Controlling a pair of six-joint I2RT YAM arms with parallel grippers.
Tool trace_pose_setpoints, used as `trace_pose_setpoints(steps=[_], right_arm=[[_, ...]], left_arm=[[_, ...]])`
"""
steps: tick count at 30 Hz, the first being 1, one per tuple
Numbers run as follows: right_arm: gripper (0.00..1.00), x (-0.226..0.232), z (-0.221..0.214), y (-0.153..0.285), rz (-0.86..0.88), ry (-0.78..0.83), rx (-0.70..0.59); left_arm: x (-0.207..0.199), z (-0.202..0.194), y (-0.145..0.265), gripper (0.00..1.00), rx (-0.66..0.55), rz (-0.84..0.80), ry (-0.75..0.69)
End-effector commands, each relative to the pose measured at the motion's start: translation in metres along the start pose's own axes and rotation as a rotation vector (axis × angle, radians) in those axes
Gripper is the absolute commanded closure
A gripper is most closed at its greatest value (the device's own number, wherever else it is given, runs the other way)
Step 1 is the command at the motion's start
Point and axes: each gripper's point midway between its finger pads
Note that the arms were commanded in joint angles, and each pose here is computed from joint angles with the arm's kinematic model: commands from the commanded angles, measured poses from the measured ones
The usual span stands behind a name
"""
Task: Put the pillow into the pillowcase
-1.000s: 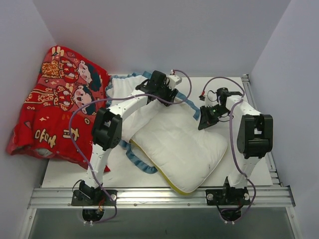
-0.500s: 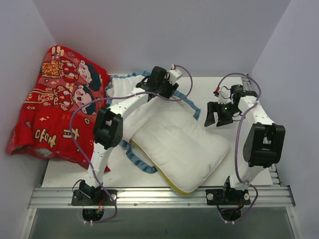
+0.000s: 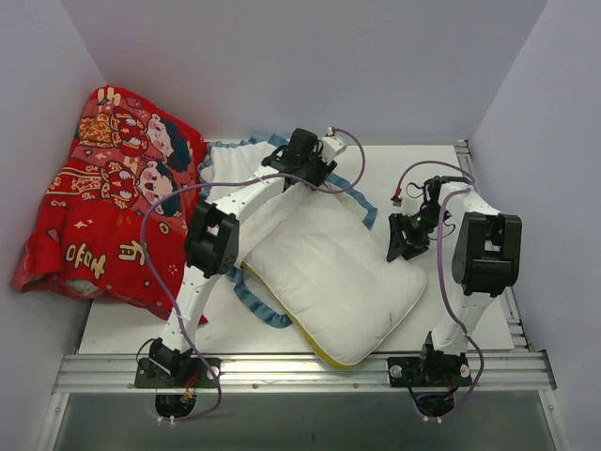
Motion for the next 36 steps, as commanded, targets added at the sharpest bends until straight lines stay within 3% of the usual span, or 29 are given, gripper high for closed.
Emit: trace_pose_setpoints(steps=[1, 2, 4, 5, 6, 7, 13, 17, 21, 25, 29, 33, 34, 36], right_arm=[[0.59, 0.016, -0.007, -0.003, 0.084, -0.011, 0.054], [0.76, 0.017, -0.003, -0.003, 0.088, -0.008, 0.045], [0.91, 0.021, 0.004, 0.0, 0.104, 0.002, 0.019], [0.97, 0.024, 0.008, 0.002, 0.104, 0.014, 0.0], [1.0, 0.027, 0.013, 0.004, 0.106, 0.025, -0.02], [1.0, 0.031, 0.016, 0.006, 0.113, 0.024, -0.035], [1.0, 0.062, 0.046, 0.031, 0.139, 0.067, -0.156], [1.0, 0.086, 0.06, 0.06, 0.179, 0.087, -0.257], [1.0, 0.098, 0.074, 0.085, 0.218, 0.099, -0.374], [1.0, 0.095, 0.082, 0.097, 0.284, 0.054, -0.423], [1.0, 0.087, 0.082, 0.076, 0.245, 0.049, -0.417], [1.0, 0.044, 0.103, 0.044, 0.109, -0.067, -0.451], [0.97, 0.04, 0.105, 0.043, 0.088, -0.075, -0.451], [0.67, 0.034, 0.102, 0.05, 0.028, -0.069, -0.446]], left_arm=[[0.004, -0.003, -0.004, 0.49, 0.018, 0.001, -0.021], [0.005, -0.001, -0.005, 0.6, 0.015, -0.003, -0.019], [-0.001, 0.003, -0.004, 0.77, 0.0, -0.037, -0.01], [-0.012, 0.011, -0.002, 0.83, -0.034, -0.098, -0.002], [-0.018, 0.02, 0.001, 0.96, -0.065, -0.132, 0.003], [-0.028, 0.033, 0.007, 1.0, -0.095, -0.167, 0.021], [-0.111, 0.091, 0.05, 1.0, -0.221, -0.428, 0.073], [-0.153, 0.112, 0.073, 1.0, -0.249, -0.514, 0.137], [-0.156, 0.127, 0.09, 1.0, -0.28, -0.526, 0.26], [-0.148, 0.145, 0.099, 1.0, -0.341, -0.517, 0.292], [-0.145, 0.145, 0.091, 1.0, -0.336, -0.528, 0.303], [-0.13, 0.137, 0.068, 1.0, -0.334, -0.474, 0.258], [-0.119, 0.142, 0.065, 0.83, -0.346, -0.456, 0.272], [-0.077, 0.139, 0.07, 0.57, -0.339, -0.408, 0.328]])
Point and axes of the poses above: each gripper's point midway between its finger pads, its own y axis back along the fingers, its own x axis along the line the jaws close on, z = x × y, and after that the axes turned 7 degrees about -y, right-handed
